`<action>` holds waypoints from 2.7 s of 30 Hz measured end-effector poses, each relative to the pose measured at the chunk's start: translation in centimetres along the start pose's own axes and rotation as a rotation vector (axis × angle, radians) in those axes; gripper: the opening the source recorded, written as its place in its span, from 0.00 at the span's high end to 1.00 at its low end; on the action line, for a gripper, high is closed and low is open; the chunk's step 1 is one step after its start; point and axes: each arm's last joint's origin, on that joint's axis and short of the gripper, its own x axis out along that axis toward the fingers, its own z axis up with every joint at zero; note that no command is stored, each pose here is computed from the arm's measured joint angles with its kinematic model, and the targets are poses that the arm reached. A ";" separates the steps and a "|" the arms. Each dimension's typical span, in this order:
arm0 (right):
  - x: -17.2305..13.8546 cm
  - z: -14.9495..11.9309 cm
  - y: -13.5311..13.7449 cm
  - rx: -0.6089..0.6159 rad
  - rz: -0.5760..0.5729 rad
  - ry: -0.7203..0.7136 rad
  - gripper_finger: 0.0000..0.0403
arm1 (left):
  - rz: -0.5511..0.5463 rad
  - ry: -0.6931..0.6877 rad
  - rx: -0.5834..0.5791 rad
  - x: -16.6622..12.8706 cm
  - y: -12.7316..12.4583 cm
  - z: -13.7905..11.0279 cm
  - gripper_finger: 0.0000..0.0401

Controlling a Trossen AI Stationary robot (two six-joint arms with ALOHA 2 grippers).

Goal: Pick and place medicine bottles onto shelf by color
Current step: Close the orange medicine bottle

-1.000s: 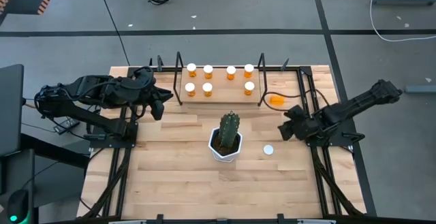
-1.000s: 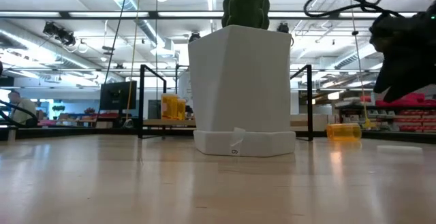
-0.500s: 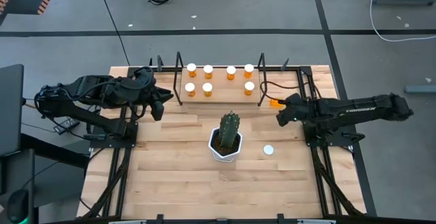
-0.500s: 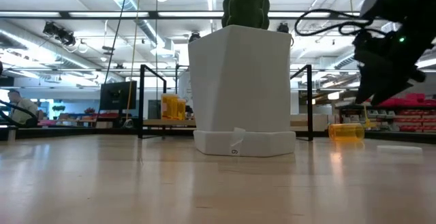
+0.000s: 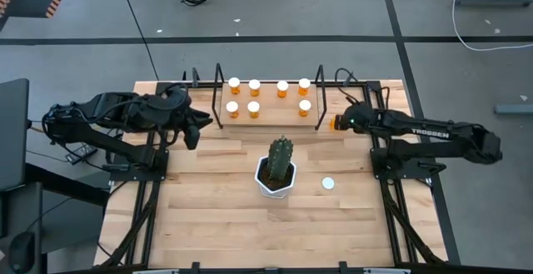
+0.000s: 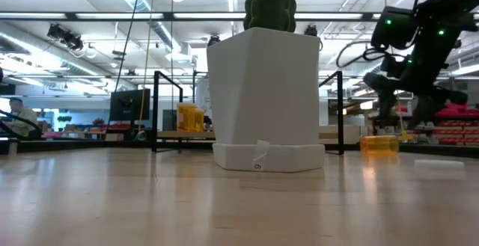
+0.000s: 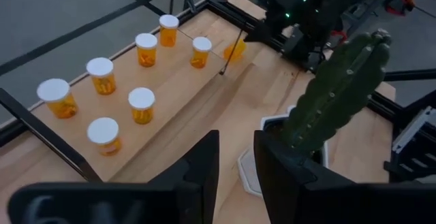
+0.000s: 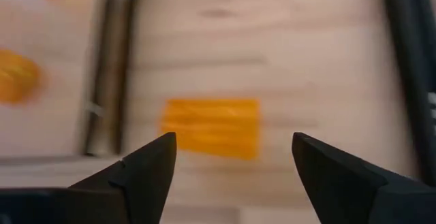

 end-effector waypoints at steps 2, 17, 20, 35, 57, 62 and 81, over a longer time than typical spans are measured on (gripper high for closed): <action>0.1 0.6 0.5 0.040 0.056 -0.035 0.27 | -0.010 0.003 0.004 -0.1 -0.2 -0.1 0.75; 4.0 2.9 -2.9 0.316 0.218 0.113 0.30 | -0.030 0.012 -0.004 -0.2 -0.4 -0.3 0.74; 4.3 3.2 -3.8 0.320 0.251 0.154 0.30 | -0.030 0.012 -0.016 -0.2 -0.4 -0.3 0.74; 6.2 4.9 -5.7 0.328 0.452 0.211 0.30 | -0.030 0.012 -0.045 -0.2 -0.4 -0.3 0.74; 6.0 6.6 -4.7 0.237 0.553 0.191 0.65 | -0.029 0.013 -0.077 -0.2 -0.4 -0.3 0.74; 6.2 5.8 -5.1 0.202 0.493 0.246 0.85 | -0.030 0.013 -0.076 -0.2 -0.4 -0.3 0.74; 2.6 8.0 -2.2 -0.125 0.434 0.315 0.97 | -0.029 0.013 -0.080 -0.2 -0.4 -0.3 0.76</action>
